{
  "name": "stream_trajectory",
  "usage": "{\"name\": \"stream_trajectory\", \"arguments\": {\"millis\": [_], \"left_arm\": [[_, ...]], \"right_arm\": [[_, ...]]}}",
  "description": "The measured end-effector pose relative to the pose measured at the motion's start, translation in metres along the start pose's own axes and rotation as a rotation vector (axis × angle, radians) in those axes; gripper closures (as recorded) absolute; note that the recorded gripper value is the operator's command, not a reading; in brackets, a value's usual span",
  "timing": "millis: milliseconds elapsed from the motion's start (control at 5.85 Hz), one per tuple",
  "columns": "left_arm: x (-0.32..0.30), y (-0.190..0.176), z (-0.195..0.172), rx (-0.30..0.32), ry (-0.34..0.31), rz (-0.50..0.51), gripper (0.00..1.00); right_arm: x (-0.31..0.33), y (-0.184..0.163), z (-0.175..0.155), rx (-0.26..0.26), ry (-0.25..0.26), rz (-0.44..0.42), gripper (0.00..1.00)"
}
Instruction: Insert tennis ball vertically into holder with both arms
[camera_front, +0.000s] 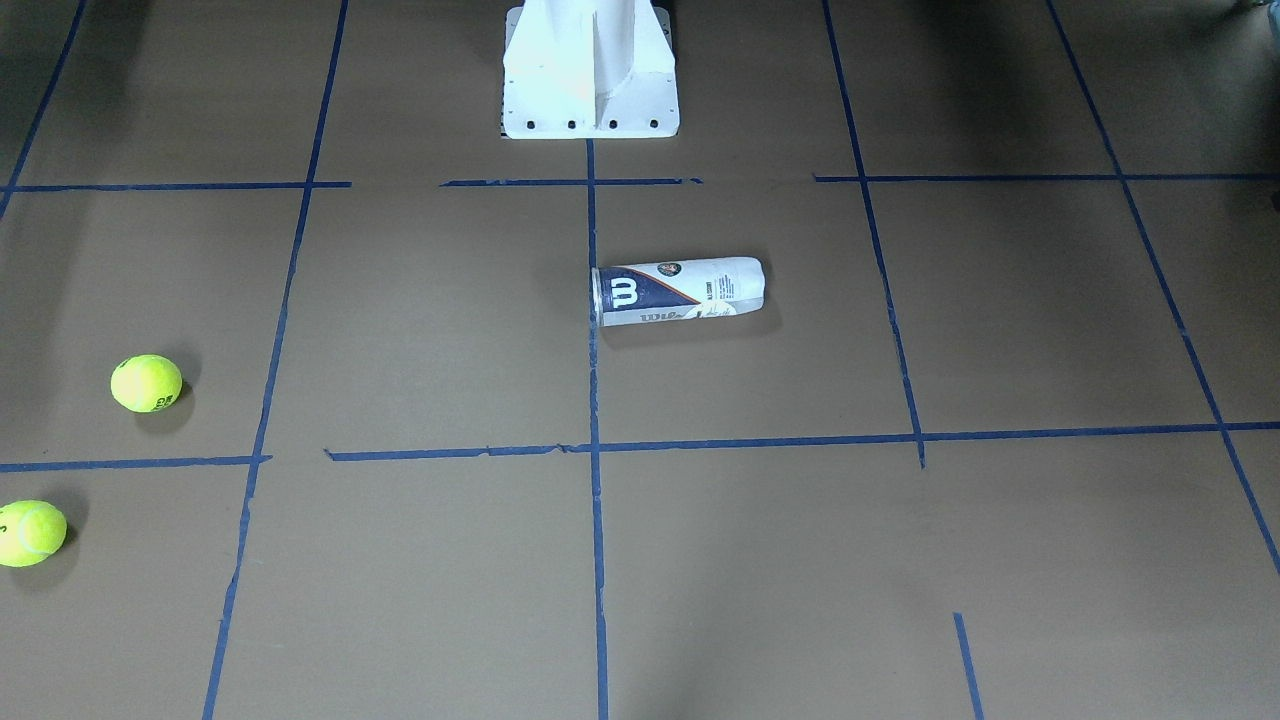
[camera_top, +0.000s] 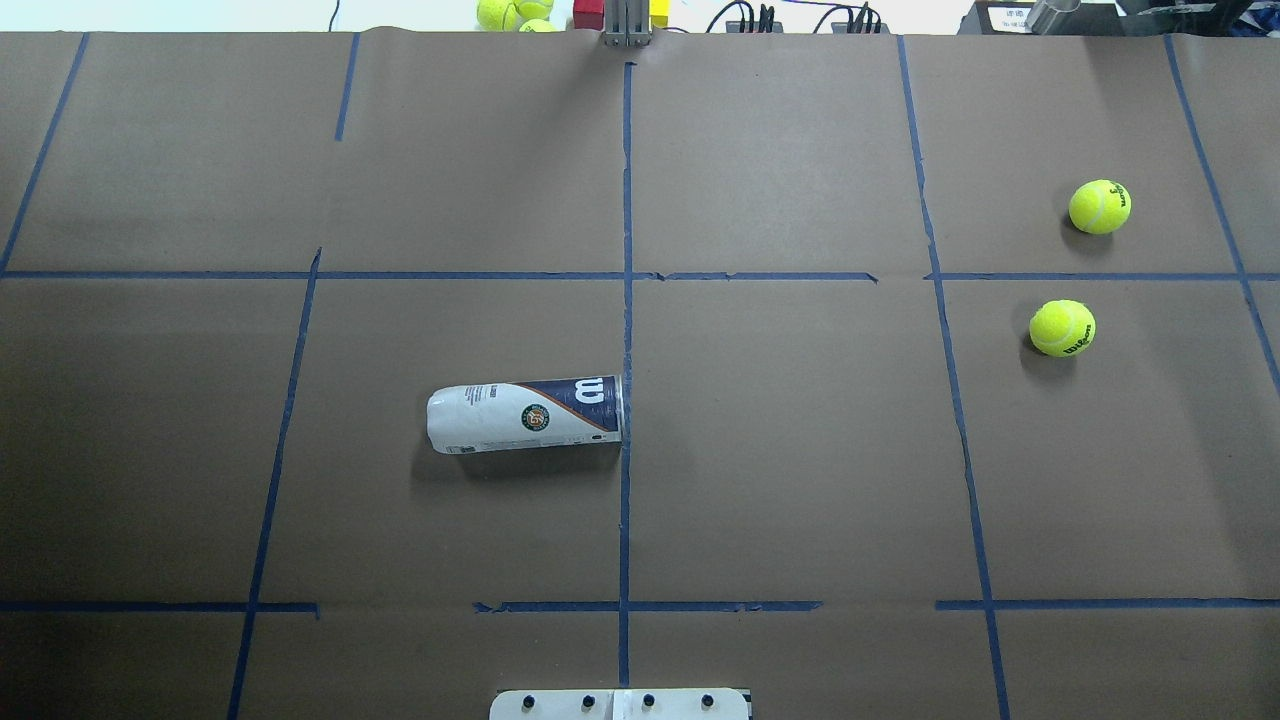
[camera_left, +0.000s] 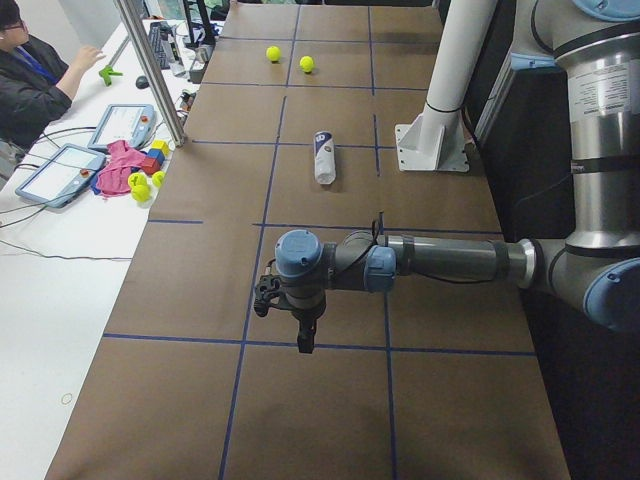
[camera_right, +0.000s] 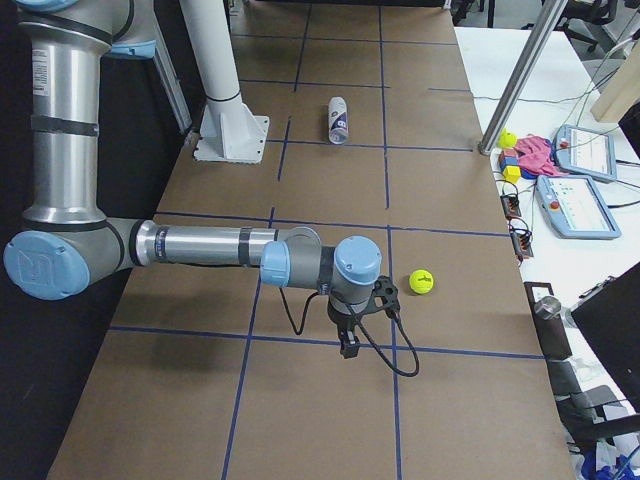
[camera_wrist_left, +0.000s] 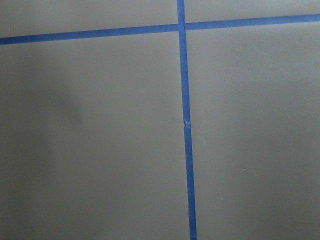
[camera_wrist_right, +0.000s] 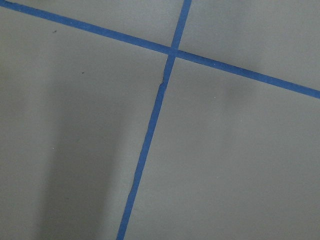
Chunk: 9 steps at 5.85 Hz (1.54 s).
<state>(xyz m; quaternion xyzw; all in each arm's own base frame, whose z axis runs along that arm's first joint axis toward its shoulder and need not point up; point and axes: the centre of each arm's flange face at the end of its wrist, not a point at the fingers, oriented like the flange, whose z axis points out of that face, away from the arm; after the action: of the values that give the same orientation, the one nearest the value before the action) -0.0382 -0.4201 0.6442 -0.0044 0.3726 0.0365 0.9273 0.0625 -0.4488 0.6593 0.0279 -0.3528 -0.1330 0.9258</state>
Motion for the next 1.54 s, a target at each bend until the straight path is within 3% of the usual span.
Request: {"name": "stream_trajectory", "arguments": {"millis": [684,1197,1539], "left_arm": [[0.015,-0.012,-0.012,0.029,-0.004,0.036,0.0],[0.061,-0.064,-0.055,0.147,0.0,0.157,0.0],[0.111,-0.078,-0.062,0.259,0.036,0.322,0.0]], "right_arm": [[-0.002,-0.003,-0.002,0.029,-0.003,-0.016,0.0],[-0.005,-0.005,-0.004,0.038,-0.019,-0.017,0.0],[-0.005,-0.005,-0.004,0.039,-0.02,-0.017,0.0]]}}
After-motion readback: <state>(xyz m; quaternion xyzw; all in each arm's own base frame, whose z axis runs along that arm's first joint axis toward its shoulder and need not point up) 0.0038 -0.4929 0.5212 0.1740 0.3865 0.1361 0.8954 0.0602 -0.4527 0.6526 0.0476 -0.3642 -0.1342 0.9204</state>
